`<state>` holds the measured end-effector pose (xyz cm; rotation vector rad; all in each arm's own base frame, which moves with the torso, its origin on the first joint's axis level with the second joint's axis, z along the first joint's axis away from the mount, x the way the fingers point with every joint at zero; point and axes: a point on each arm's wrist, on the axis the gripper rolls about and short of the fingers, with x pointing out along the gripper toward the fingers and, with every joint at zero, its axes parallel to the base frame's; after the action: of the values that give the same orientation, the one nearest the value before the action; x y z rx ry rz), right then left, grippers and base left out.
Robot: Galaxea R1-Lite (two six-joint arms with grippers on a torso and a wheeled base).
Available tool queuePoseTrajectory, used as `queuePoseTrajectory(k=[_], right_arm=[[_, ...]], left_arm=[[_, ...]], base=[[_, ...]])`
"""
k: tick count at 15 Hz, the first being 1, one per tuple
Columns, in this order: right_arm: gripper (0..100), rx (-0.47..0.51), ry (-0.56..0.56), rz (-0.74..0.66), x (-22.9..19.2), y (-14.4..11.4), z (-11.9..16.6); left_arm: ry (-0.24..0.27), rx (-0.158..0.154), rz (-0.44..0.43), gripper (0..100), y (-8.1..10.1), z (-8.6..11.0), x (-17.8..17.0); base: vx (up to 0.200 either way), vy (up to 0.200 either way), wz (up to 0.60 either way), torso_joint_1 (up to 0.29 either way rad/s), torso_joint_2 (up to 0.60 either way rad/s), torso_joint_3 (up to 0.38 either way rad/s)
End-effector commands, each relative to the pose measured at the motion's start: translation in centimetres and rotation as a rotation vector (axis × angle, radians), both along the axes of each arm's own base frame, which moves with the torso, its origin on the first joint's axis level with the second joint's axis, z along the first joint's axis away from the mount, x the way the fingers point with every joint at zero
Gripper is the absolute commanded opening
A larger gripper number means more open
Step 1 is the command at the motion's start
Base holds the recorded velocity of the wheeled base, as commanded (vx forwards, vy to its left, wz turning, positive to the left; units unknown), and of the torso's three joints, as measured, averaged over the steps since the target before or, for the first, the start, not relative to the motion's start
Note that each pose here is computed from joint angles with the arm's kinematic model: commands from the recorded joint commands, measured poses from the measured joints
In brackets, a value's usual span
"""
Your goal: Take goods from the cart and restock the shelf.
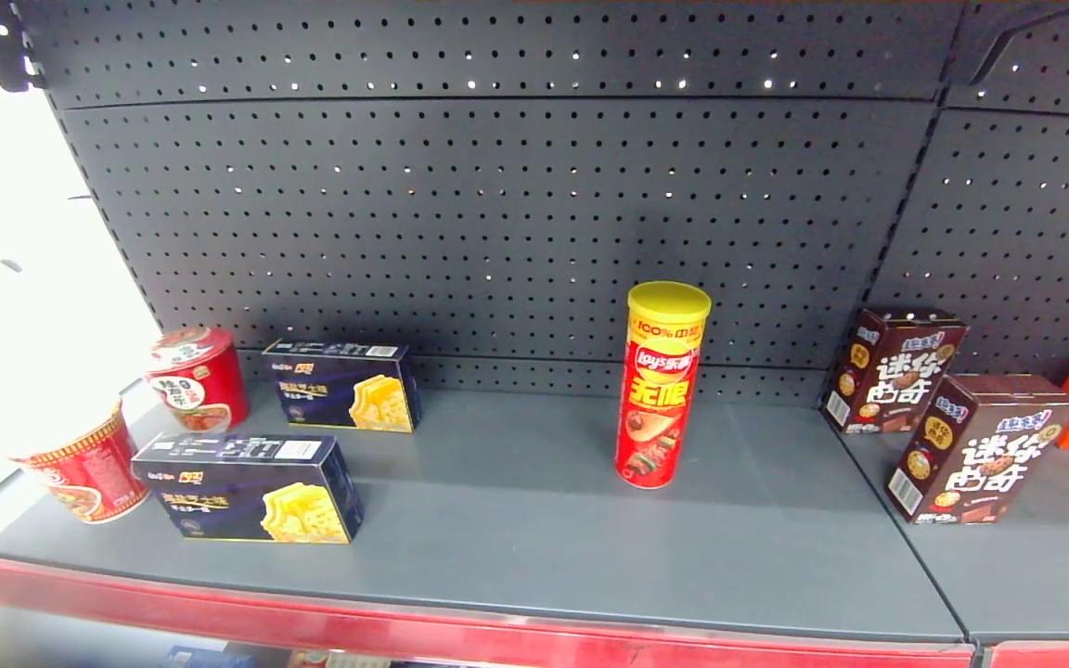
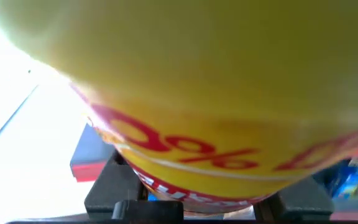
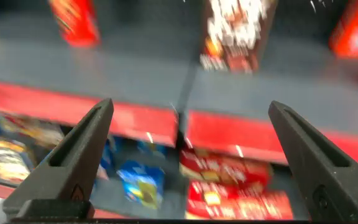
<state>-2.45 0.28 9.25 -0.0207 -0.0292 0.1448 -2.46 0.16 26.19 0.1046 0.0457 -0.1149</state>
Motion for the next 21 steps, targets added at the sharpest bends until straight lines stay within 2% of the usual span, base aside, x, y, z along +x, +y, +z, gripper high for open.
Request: queuePoseTrajectory(k=[1,2,3,4,6,7,8,9,12,13,15,17,18,19,21], right_arm=[[100,0.024,0.11,0.078,0.5,0.3,5.7],[100,-0.016,0.05,0.044,-0.6,0.3,5.3],[100,-0.06,0.031,0.054,-1.5,0.3,6.6],[100,-0.067,0.022,0.112,-1.2,0.3,10.0],[100,-0.073,0.009,0.236,-0.4,0.4,13.5],[100,-0.07,0.055,0.343,1.7,0.7,15.6],[100,-0.068,0.066,0.364,2.1,0.7,15.8],[100,-0.075,0.129,0.439,4.5,1.0,16.6],[100,-0.108,0.254,0.616,8.5,2.4,16.8],[100,-0.125,0.298,0.627,9.9,3.1,16.5],[100,-0.154,0.29,0.561,13.6,4.8,16.2],[100,-0.15,0.266,0.52,17.1,6.6,15.8],[100,-0.118,0.268,0.529,18.9,7.7,15.4],[100,-0.115,0.271,0.533,19.1,7.9,15.4],[100,-0.125,0.319,0.567,22.1,9.8,14.2]], left_arm=[[0.027,0.009,0.012,0,-0.1,-0.7,0.4],[0.032,0.01,0.007,0,-0.1,-0.9,0.4],[0.014,0.007,0.002,0,-0.1,-1.4,-0.4],[0.02,0.006,0.002,0,-0.1,-1.9,-0.5],[0.058,0.008,0.0,0,-0.1,-3.9,-0.4],[0.069,0.01,-0.002,0,-0.1,-5.2,-0.6],[0.071,0.009,0.0,0,-0.1,-5.3,-0.6],[0.066,0.004,0.002,0,-0.1,-5.5,-0.7],[0.055,-0.017,0.002,0,0.0,-6.1,-1.2],[0.055,-0.019,0.007,0,0.0,-6.3,-1.3],[0.073,-0.047,0.023,0,0.0,-7.3,-1.3],[0.072,-0.048,0.029,0,0.0,-7.5,-1.3],[0.067,-0.051,0.029,0,0.0,-7.5,-1.4],[0.067,-0.051,0.029,0,0.0,-7.6,-1.5],[0.074,-0.071,0.027,0,0.0,-7.8,-1.4]], base=[[0.0,0.0,0.0,0.0,0.0,0.0],[0.0,0.0,0.0,0.0,0.0,0.0],[0.0,0.0,0.0,0.0,0.0,0.0],[0.0,0.0,0.0,0.0,0.0,0.0],[0.0,0.0,0.0,0.0,0.0,0.0],[0.0,0.0,0.0,0.0,0.0,0.0],[0.0,0.0,0.0,0.0,0.0,0.0],[0.0,0.0,0.0,0.0,0.0,0.0],[0.0,0.0,0.0,0.0,0.0,0.0],[0.0,0.0,0.0,0.0,0.0,0.0],[0.0,0.0,0.0,0.0,0.0,0.0],[0.0,0.0,0.0,0.0,0.0,0.0],[0.0,0.0,0.0,0.0,0.0,0.0],[0.0,0.0,0.0,0.0,0.0,0.0],[0.0,0.0,0.0,0.0,0.0,0.0]])
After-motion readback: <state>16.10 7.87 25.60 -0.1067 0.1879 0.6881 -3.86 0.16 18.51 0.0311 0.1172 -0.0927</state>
